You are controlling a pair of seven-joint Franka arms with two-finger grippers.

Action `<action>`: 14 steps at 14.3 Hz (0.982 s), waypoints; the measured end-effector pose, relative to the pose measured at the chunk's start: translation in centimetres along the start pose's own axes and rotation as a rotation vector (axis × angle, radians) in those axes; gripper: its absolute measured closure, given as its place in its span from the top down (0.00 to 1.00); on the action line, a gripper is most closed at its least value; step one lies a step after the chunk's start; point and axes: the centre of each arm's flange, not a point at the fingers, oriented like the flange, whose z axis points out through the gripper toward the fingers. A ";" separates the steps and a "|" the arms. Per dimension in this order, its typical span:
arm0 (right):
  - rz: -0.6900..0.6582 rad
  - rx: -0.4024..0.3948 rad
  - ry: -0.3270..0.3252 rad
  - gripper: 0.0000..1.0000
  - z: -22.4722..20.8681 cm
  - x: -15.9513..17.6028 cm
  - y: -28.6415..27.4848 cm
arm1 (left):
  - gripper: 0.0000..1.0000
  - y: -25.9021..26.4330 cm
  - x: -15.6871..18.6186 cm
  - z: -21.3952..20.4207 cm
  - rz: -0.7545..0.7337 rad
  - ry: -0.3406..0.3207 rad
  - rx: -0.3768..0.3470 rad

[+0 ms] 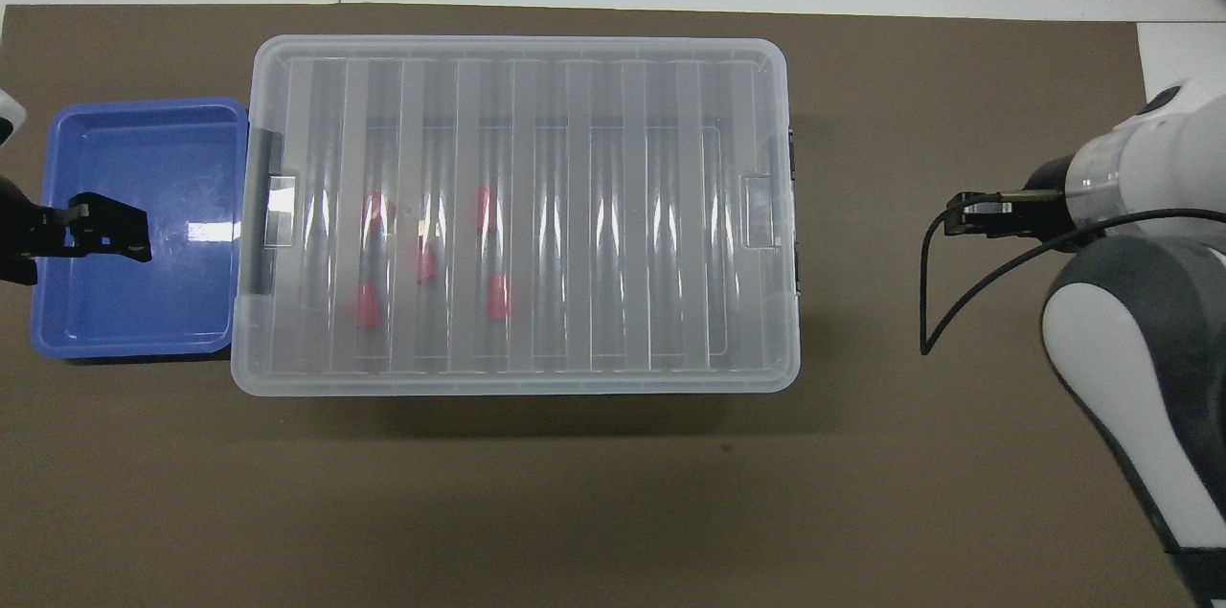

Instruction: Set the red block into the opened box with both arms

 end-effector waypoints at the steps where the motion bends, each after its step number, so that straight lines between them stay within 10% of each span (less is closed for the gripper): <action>1: -0.003 -0.011 -0.001 0.93 -1.5 -0.1 0.0 | 1.00 0.0 0.0 0.0 0.000 0.000 0.000; 14: 0.076 0.014 -0.058 1.00 -5.9 -0.7 -1.3 | 1.00 0.0 0.0 0.0 0.000 0.000 0.000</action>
